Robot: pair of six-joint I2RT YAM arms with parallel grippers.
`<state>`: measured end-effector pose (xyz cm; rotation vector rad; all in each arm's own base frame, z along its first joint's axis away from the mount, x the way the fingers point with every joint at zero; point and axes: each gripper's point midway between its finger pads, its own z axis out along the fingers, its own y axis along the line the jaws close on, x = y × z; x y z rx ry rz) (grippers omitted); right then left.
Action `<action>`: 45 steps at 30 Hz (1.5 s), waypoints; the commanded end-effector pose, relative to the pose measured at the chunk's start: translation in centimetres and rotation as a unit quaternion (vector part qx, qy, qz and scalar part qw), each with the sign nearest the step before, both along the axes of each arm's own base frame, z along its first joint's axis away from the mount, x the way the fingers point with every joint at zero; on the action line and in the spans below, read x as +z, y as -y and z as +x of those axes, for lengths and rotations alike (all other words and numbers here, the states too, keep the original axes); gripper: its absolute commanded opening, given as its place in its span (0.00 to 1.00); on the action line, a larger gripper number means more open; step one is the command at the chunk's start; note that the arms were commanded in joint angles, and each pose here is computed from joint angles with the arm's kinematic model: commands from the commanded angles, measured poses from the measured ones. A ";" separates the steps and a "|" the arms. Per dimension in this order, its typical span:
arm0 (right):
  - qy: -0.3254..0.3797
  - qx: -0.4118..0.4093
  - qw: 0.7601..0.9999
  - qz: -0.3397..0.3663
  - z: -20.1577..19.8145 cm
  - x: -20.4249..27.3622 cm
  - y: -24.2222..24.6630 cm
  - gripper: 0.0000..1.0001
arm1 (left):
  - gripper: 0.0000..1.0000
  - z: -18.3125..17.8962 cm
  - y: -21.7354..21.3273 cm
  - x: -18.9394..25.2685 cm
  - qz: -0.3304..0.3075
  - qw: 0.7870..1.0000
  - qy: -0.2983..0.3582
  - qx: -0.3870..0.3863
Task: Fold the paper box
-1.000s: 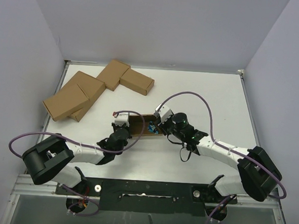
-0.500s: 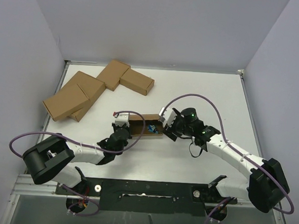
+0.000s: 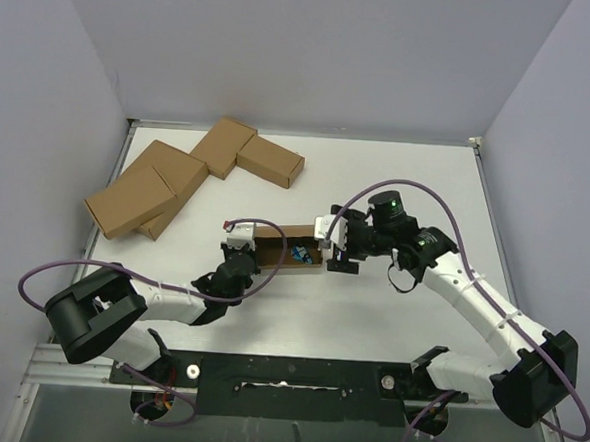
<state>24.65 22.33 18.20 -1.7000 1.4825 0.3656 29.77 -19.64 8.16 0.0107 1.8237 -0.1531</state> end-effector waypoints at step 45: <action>0.094 0.109 0.989 -0.026 4.0 -4.6 -6.2 0.01 | 0.41 -4.3 0.4 4.0 -0.091 0.991 0.002 -0.098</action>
